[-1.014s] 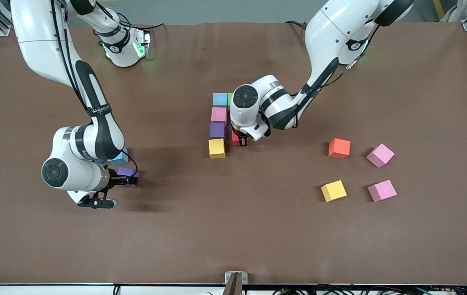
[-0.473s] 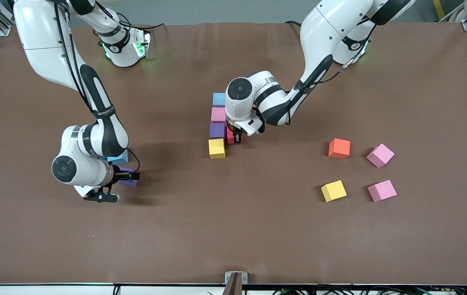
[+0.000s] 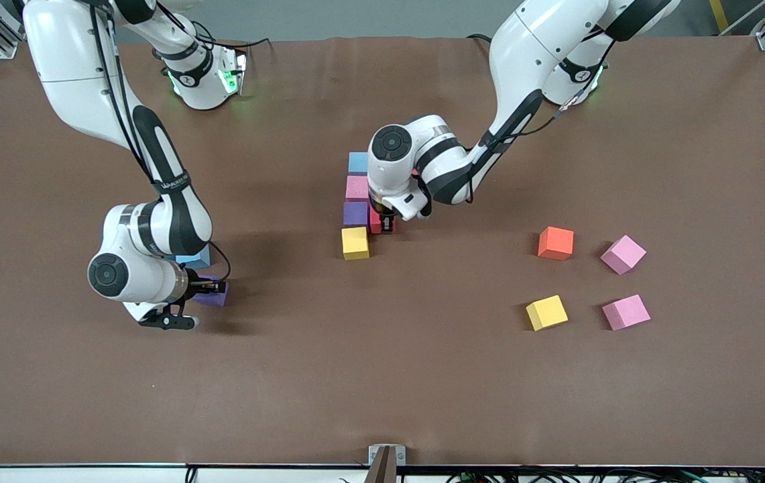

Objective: Arrange 11 blocks into digit 3

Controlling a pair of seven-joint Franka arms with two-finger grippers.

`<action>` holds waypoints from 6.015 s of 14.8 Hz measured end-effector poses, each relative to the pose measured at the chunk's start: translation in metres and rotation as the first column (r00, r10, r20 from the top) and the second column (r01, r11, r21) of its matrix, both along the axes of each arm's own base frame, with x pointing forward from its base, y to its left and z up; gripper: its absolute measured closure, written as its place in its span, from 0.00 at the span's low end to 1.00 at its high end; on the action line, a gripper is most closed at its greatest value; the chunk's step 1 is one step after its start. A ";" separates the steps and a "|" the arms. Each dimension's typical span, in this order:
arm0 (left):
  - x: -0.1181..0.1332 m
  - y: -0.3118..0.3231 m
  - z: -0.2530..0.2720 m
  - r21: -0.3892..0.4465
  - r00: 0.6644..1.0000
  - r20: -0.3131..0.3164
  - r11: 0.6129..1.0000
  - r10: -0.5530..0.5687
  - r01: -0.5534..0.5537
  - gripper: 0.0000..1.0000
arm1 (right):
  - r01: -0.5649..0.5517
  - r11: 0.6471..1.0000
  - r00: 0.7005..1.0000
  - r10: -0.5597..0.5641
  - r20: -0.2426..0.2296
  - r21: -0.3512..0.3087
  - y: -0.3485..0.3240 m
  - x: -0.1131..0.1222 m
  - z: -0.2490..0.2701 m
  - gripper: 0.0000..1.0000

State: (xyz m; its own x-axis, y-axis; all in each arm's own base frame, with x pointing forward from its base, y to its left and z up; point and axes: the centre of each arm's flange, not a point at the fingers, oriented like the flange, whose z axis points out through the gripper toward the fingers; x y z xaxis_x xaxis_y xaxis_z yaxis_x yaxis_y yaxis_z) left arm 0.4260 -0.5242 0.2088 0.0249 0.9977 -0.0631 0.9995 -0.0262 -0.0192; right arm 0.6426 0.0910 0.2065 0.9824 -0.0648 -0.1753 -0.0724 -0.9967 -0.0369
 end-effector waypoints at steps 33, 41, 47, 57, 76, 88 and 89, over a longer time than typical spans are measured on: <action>0.034 0.052 0.099 0.118 0.988 0.125 0.990 -0.095 0.081 0.00 | -0.212 0.977 0.974 0.209 0.089 0.027 0.327 -0.023 0.028 0.44; 0.177 0.228 0.104 0.153 0.938 0.104 0.937 -0.331 0.314 0.00 | -0.224 0.974 0.973 0.223 0.067 0.014 0.346 -0.040 0.005 0.44; 0.233 0.307 0.082 0.147 0.818 0.071 0.818 -0.570 0.557 0.00 | -0.223 0.975 0.973 0.222 0.061 0.016 0.348 -0.041 0.004 0.44; 0.261 0.366 0.050 0.123 0.583 0.029 0.582 -0.812 0.804 0.04 | -0.238 0.971 0.971 0.238 0.010 0.020 0.357 -0.054 0.002 0.44; 0.256 0.358 -0.003 0.001 0.677 0.042 0.678 -0.735 0.735 0.38 | -0.212 0.977 0.977 0.212 0.008 0.023 0.358 -0.054 0.002 0.44; 0.199 0.228 0.013 -0.063 0.983 -0.033 0.982 -0.181 0.179 0.39 | -0.197 0.979 0.979 0.194 0.058 0.047 0.353 -0.030 0.053 0.00; 0.191 0.210 0.015 -0.058 0.991 -0.042 0.991 -0.124 0.121 0.39 | -0.191 0.980 0.981 0.189 0.049 0.047 0.347 -0.027 0.067 0.00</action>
